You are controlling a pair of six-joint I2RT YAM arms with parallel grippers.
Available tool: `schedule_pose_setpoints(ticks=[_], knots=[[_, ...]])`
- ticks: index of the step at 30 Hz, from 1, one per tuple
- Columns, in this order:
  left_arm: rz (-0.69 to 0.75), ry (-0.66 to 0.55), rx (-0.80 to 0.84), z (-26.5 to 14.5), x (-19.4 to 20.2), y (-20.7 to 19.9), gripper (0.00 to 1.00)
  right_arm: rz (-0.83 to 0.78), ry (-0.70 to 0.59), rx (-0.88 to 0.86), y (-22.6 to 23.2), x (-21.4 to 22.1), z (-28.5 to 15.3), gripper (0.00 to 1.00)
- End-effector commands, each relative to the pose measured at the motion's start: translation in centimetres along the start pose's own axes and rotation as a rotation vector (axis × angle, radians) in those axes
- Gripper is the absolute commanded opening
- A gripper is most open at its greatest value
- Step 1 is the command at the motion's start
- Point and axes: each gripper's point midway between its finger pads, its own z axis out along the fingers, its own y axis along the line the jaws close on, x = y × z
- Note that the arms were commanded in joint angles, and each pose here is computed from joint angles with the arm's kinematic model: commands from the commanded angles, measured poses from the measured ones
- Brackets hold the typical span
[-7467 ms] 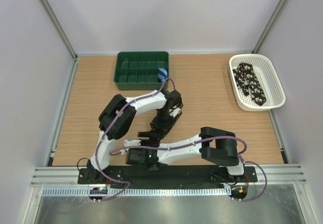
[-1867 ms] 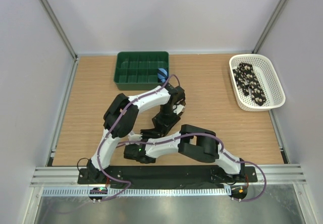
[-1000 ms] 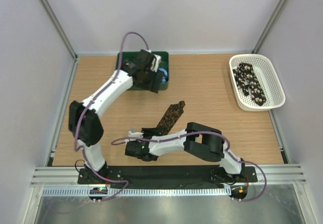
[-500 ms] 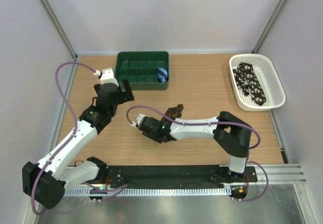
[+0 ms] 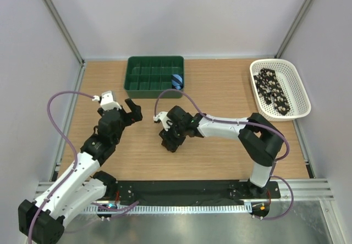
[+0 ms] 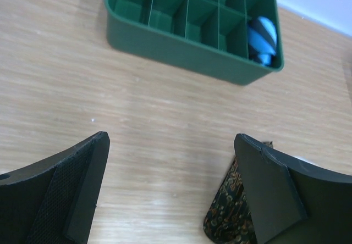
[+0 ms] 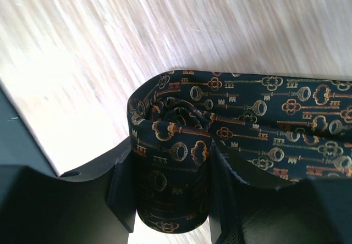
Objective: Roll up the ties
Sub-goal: Roll the tie
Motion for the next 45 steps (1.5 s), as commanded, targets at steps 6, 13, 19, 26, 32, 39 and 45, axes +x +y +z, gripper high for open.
schedule_pose_setpoints(ticks=[6, 13, 19, 26, 32, 39, 45], knots=[[-0.039, -0.030, 0.148, 0.6, 3.1, -1.1, 1.00, 0.162, 0.019, -0.291, 0.9, 0.6, 1.1, 0.26], [0.071, -0.048, 0.310, 1.0, 5.6, -2.6, 1.00, 0.267, 0.038, -0.414, -0.2, 1.0, 1.8, 0.25], [0.261, -0.041, 0.551, -0.2, 8.9, -5.9, 1.00, 0.370, 0.038, -0.533, -1.2, 0.7, 1.6, 0.25], [0.382, 0.038, 0.690, -1.3, 12.0, -7.7, 1.00, 0.471, 0.063, -0.584, -2.1, 0.6, 1.6, 0.24], [0.394, 0.057, 0.770, -2.6, 12.8, -8.2, 1.00, 0.557, 0.067, -0.640, -2.8, 0.7, 1.7, 0.22], [0.454, 0.180, 0.857, -3.0, 16.0, -9.1, 1.00, 0.593, 0.066, -0.681, -3.2, 0.5, 1.9, 0.22], [0.489, 0.265, 0.899, -2.5, 17.5, -10.3, 1.00, 0.601, 0.058, -0.699, -3.4, 0.5, 2.0, 0.21]])
